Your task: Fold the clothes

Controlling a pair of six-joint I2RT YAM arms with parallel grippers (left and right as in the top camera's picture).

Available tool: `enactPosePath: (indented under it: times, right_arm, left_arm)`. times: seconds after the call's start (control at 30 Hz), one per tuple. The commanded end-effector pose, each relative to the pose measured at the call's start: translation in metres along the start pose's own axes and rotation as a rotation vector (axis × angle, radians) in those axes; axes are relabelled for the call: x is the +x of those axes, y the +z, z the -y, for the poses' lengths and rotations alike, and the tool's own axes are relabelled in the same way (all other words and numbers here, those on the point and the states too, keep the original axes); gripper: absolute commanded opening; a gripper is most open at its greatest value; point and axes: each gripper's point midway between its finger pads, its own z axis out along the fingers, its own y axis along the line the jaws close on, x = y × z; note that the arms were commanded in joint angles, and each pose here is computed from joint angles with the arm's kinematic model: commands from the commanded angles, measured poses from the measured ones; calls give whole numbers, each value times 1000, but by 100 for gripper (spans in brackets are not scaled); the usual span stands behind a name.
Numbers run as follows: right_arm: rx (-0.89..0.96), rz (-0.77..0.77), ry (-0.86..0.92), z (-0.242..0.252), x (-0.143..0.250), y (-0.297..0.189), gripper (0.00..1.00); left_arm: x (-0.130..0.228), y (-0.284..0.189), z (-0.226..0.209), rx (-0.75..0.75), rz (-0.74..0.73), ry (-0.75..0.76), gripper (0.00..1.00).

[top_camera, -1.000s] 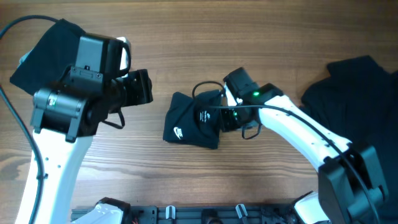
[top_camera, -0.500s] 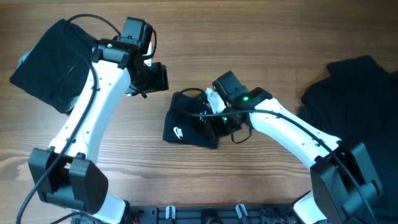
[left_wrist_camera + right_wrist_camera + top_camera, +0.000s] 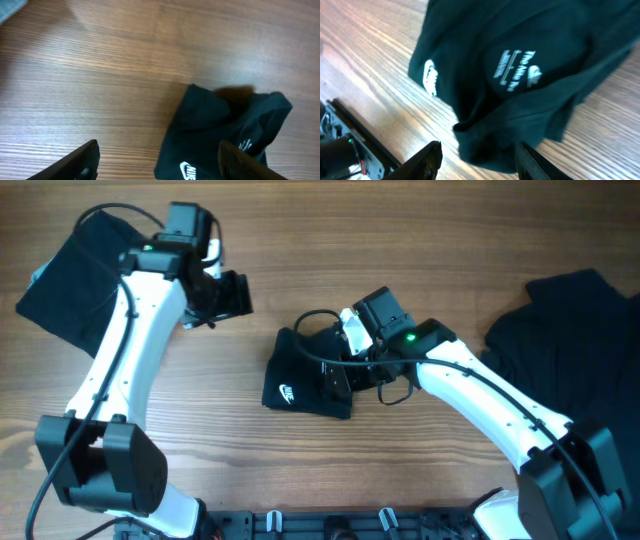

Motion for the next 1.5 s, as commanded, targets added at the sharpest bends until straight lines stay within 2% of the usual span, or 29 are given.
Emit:
enactPosePath:
  times: [0.0,0.1,0.13,0.2,0.23,0.37,0.47,0.53,0.57,0.6,0.63,0.67,0.77,0.83,0.9,0.93,0.97,1.03,1.1,1.17,1.3,1.4,1.47]
  right_arm:
    - [-10,-54,-24,-11,10,17,52]
    - [9,-123,41,-11,23,39,51]
    - [33,-125,73,-7,23,41,47]
    - [53,-117,102,-4,22,40,8]
    - [65,-107,119,-2,20,38,4]
    - [145,-67,193,17,21,7,4]
    - [268,-117,346,41,44,-10,4]
    - [288,-166,369,43,56,-11,5]
    - [296,-181,376,44,60,-12,11]
    - [299,-186,383,45,61,-13,14]
    - [319,-194,412,47,65,-14,43]
    - [321,-196,412,47,66,-14,48]
    - [316,-82,432,66,37,-19,48]
    - [133,27,388,61,-2,-21,45]
    - [34,103,401,62,-26,-29,41]
    - [-31,128,343,54,-35,-31,40]
    - [-102,161,270,41,-47,-33,34]
    - [-133,182,250,29,-55,-28,17]
    - [-88,100,435,38,-40,-10,6]
    - [-26,-56,620,51,-6,9,6]
    - [79,-234,739,77,42,31,5]
    - [134,-214,796,103,46,24,6]
    - [66,-177,790,102,32,14,9]
  left_arm:
    - [-4,0,-5,109,-25,18,76]
    - [-7,-2,-11,121,-23,-3,76]
    - [-7,-2,-12,121,-23,-4,76]
    - [-7,-2,-11,121,-23,-4,75]
    - [-7,-2,-12,121,-23,-4,75]
    - [-4,-2,-9,132,-35,-4,76]
    - [1,-2,-9,135,-54,12,75]
    - [1,-2,-9,137,-55,14,75]
    - [1,-2,-9,137,-55,14,75]
    - [1,-2,-9,137,-55,14,75]
    - [1,-2,-9,137,-55,14,75]
    - [2,-2,-9,137,-57,13,75]
    - [5,-2,-8,136,-70,16,76]
    - [14,3,0,145,-98,33,75]
    - [29,12,8,160,-145,52,75]
    - [35,16,10,161,-161,58,73]
    - [45,25,14,166,-187,72,70]
    - [56,37,31,249,-208,90,60]
    - [62,44,50,360,-216,104,42]
    - [67,49,68,468,-212,123,36]
    - [78,70,77,498,-193,172,38]
    - [94,78,78,492,-227,180,51]
    - [95,78,78,491,-231,181,57]
